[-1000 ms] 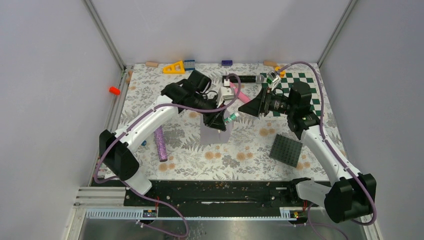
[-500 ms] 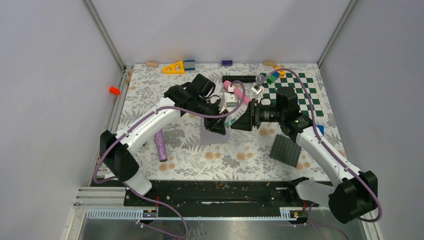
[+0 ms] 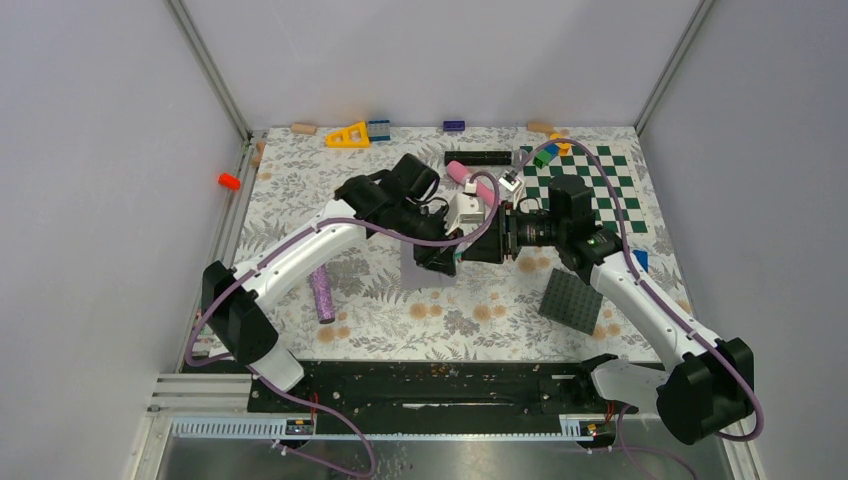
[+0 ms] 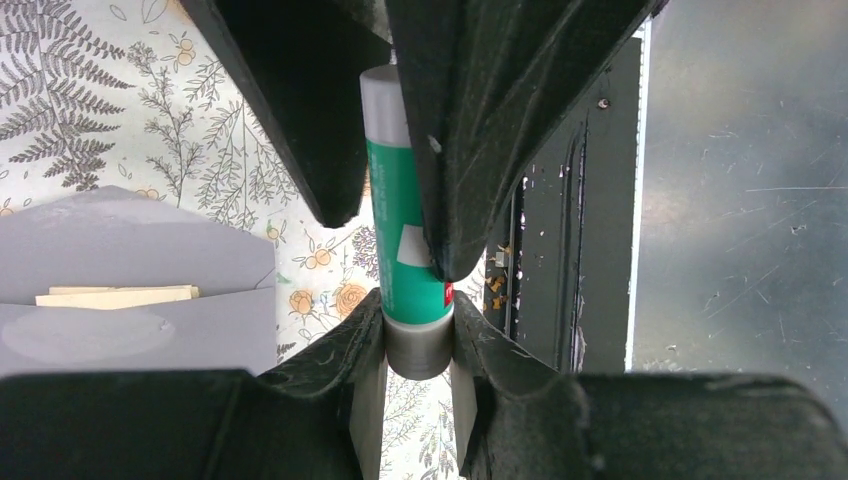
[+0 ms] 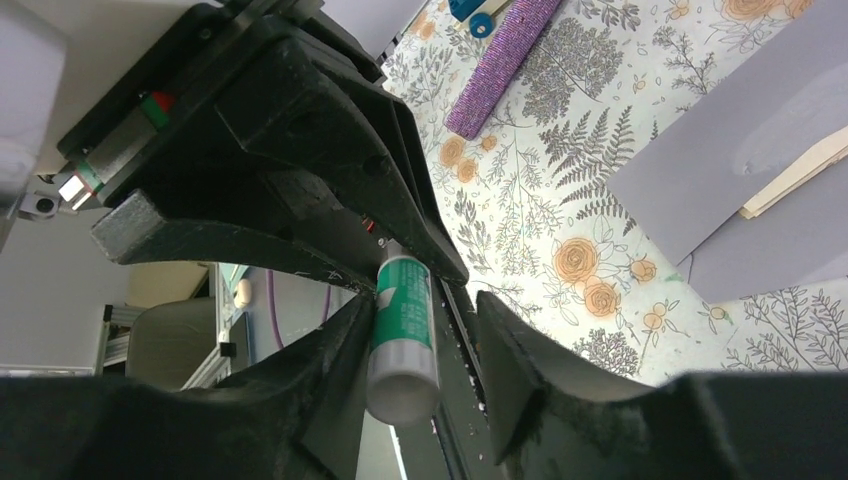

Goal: Place the letter into the envelope and seal it
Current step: Adjust the solid glue, then open the solid glue cap from the solid glue, then place the solid glue cap at the center of the board, then unscrew the solid glue.

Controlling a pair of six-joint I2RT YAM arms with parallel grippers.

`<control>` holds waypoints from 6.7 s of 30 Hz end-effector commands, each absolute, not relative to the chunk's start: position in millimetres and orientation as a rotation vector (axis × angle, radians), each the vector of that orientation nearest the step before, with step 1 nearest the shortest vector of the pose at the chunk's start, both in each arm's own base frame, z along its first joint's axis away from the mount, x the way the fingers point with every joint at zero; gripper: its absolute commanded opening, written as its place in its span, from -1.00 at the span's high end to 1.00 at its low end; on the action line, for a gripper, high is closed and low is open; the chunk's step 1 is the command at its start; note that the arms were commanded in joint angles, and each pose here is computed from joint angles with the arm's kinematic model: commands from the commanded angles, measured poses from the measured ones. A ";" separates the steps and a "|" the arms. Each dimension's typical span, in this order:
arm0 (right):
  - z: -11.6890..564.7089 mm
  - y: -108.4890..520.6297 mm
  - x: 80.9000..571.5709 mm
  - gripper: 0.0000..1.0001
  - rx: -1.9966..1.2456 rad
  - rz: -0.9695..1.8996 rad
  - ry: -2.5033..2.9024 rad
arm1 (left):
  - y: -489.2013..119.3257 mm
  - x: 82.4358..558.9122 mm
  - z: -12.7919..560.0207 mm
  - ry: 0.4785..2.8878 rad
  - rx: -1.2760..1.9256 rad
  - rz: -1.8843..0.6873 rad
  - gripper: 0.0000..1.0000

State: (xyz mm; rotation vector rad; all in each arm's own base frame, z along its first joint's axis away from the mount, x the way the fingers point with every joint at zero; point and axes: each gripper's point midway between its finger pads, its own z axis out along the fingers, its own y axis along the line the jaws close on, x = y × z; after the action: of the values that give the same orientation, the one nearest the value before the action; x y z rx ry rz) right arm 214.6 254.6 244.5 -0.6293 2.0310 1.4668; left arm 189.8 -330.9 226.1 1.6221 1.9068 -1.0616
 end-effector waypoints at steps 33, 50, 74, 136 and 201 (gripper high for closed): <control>280.4 231.3 246.7 1.00 -0.352 1.633 1.839 | -325.1 235.6 295.9 1.779 1.208 -1.166 -0.57; 284.3 234.3 242.8 1.00 -0.344 1.732 1.812 | -338.3 231.2 294.8 1.786 1.156 -1.315 -0.24; 282.4 235.2 244.6 1.00 -0.333 1.749 1.815 | -339.6 229.9 293.3 1.785 1.150 -1.339 0.60; 304.6 181.4 259.3 1.00 -0.357 1.153 1.761 | -91.8 313.6 55.3 2.635 1.814 0.416 0.89; 276.0 252.4 216.5 1.00 -0.572 1.703 1.846 | -339.5 212.6 321.3 1.671 1.350 -1.058 -0.98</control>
State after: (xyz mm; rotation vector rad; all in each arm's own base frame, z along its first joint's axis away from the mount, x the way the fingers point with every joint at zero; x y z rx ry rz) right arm 224.1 247.7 268.7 -0.4921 1.9018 1.6804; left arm 226.4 -321.5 301.9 1.3325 1.7695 -0.9759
